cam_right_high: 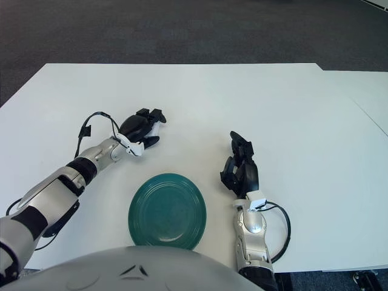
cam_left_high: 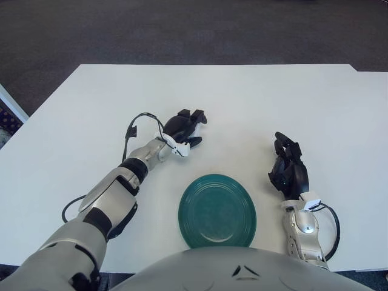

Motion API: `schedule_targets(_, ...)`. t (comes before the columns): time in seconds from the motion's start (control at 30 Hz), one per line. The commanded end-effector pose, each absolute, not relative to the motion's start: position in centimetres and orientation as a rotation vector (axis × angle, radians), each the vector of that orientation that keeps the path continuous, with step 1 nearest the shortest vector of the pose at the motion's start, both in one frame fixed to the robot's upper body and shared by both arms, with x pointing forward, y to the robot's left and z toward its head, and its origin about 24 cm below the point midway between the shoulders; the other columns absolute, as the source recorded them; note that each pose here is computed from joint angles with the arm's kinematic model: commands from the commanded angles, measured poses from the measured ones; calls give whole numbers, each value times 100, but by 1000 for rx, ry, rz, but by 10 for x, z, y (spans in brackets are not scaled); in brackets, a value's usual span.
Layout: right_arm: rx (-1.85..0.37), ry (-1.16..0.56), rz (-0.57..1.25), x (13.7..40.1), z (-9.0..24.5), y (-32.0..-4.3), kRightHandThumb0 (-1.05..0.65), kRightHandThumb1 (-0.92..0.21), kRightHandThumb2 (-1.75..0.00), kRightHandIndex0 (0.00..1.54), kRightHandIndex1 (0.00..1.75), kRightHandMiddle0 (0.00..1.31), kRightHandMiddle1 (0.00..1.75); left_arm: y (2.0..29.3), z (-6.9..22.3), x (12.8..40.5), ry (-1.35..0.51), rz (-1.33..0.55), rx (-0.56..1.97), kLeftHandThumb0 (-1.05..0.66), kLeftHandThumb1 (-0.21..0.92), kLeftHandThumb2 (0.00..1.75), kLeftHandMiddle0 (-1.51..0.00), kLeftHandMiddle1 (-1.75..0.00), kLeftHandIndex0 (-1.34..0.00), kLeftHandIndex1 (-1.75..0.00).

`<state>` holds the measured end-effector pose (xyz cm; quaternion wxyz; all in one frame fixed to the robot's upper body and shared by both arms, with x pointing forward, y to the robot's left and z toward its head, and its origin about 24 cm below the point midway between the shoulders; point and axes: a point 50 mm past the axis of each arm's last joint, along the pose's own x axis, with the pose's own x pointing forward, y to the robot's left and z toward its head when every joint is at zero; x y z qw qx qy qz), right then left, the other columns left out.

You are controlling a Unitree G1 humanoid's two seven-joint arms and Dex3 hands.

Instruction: Put the charger into the plate.

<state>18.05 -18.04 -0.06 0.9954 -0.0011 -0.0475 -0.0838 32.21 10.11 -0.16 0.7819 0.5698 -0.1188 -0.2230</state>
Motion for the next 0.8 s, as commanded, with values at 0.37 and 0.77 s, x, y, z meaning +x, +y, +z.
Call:
schedule_targets(0.37, 10, 98, -210, 150, -35, -183, -83, -92, -93, 22, 1, 0, 72, 117, -50, 279, -115, -622, 1255, 0, 17, 148, -70, -171, -52, -175)
schedule_targets(0.77, 13, 111, -222, 151, -37, -182, -81, -92, -94, 25, 1, 0, 74, 109, 59, 301, -467, -448, 1134, 0, 16, 150, -70, -174, -52, -175)
